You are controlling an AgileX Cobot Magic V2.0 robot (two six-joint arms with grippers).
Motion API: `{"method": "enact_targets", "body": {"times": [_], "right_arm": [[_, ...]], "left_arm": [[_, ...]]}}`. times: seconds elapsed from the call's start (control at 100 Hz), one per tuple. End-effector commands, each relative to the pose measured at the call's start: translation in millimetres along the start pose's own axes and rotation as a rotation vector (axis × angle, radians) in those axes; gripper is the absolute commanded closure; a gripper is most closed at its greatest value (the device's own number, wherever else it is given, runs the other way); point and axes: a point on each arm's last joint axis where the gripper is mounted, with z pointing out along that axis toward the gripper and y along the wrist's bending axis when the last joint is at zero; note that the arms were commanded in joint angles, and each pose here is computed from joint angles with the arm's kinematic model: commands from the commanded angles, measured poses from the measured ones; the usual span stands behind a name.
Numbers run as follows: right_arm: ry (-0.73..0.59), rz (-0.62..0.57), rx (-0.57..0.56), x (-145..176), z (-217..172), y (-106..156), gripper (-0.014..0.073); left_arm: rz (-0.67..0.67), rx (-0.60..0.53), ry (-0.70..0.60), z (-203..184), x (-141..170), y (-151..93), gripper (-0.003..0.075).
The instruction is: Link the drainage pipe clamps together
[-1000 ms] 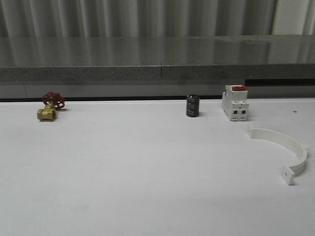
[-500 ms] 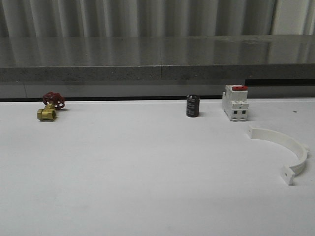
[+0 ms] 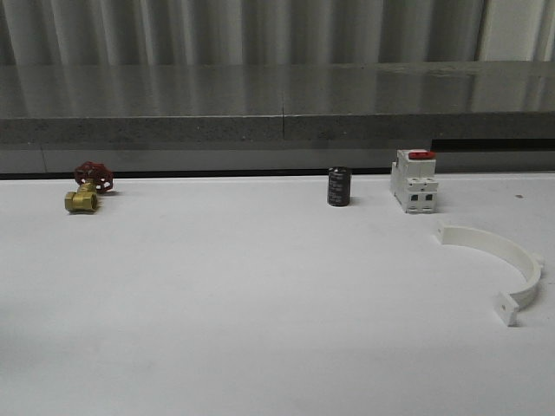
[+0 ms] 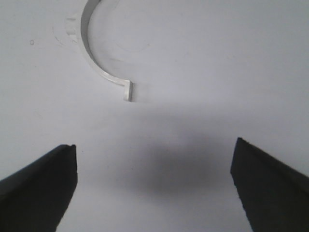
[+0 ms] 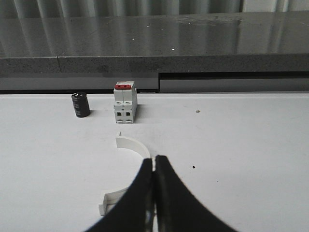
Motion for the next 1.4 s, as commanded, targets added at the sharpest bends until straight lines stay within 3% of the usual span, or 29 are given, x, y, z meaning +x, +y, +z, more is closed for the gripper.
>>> {"method": "enact_targets", "body": {"times": [0.0,0.11,0.37,0.71,1.22,1.31,1.39], "right_arm": [[-0.116,-0.010,0.001,-13.7,-3.0,0.3,0.0663],[-0.116,-0.010,0.001,-13.7,-3.0,0.3,0.0663],[-0.116,-0.010,0.001,-13.7,-3.0,0.3,0.0663],[-0.116,-0.010,0.001,-13.7,-3.0,0.3,0.0663],[-0.116,-0.010,0.001,-13.7,-3.0,0.3,0.0663],[-0.116,-0.010,0.001,-13.7,-3.0,0.3,0.0663],[-0.116,-0.010,0.001,-13.7,-3.0,0.3,0.0663]], "left_arm": [[0.004,0.035,-0.024,0.9,-21.2,10.6,0.0092],[-0.046,0.087,-0.004,17.2,-37.4,28.7,0.0092],[-0.078,0.018,0.001,52.3,-65.1,66.3,0.0092],[-0.054,0.028,0.051,102.2,-94.1,75.7,0.0092],[-0.056,0.040,0.117,141.1,-90.3,76.7,0.0096],[-0.056,0.040,0.119,141.9,-90.1,76.6,0.0127],[-0.056,0.040,0.119,141.9,-90.1,76.6,0.0208]]}}
